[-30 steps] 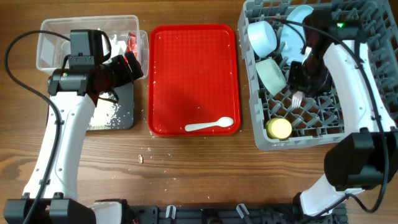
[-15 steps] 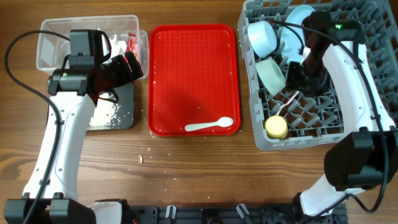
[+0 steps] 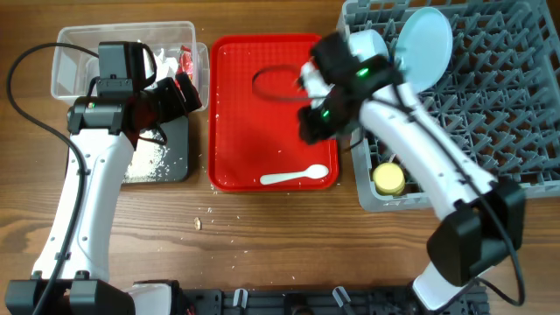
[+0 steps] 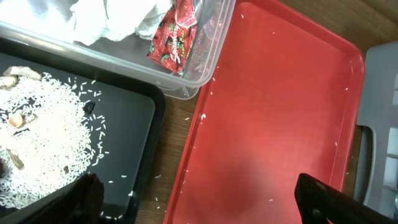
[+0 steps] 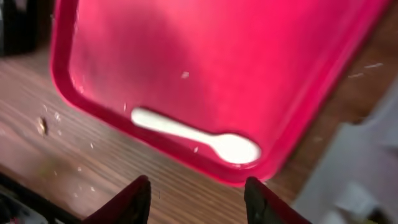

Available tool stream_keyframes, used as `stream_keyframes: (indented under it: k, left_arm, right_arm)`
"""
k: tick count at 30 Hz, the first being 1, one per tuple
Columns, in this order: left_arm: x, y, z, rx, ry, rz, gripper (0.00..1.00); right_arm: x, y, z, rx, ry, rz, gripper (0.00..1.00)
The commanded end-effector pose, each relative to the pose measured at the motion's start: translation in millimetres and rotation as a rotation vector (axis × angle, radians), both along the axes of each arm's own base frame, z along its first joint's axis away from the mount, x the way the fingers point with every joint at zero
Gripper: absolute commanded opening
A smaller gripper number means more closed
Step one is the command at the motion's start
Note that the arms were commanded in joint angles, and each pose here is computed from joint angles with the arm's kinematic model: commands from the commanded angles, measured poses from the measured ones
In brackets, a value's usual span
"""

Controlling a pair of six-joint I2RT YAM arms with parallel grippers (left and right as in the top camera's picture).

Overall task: Sort waste into correct bins and load items into the dishwasher rack
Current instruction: 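Grasp the white spoon on the red tray with the right gripper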

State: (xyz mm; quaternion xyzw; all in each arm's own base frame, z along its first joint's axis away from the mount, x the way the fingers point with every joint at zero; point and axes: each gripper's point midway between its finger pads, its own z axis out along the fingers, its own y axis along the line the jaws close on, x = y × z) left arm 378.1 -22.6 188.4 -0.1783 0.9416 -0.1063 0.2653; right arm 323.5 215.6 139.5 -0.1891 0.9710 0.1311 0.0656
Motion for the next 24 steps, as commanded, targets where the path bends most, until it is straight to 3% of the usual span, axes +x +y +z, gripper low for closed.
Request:
stream_keyframes:
  k: [1,12,18,24]
  left_arm:
    - [1.7,3.0,1.9,0.004,-0.004,0.01,1.0]
    - [1.7,3.0,1.9,0.004,-0.004,0.01,1.0]
    - [1.7,3.0,1.9,0.004,-0.004,0.01,1.0]
    - [1.7,3.0,1.9,0.004,-0.004,0.01,1.0]
  right_arm:
    - [-31.1,10.5,-53.0,-0.049,0.083,0.116,0.52]
    - [-50.1,2.2,-110.8,-0.068,0.036,0.36,0.65]
    - [-39.0,-23.9,-129.0,-0.217,-0.036,0.367,0.71]
    - [-20.8,-14.0,-135.6,-0.194,-0.157,0.448,0.74]
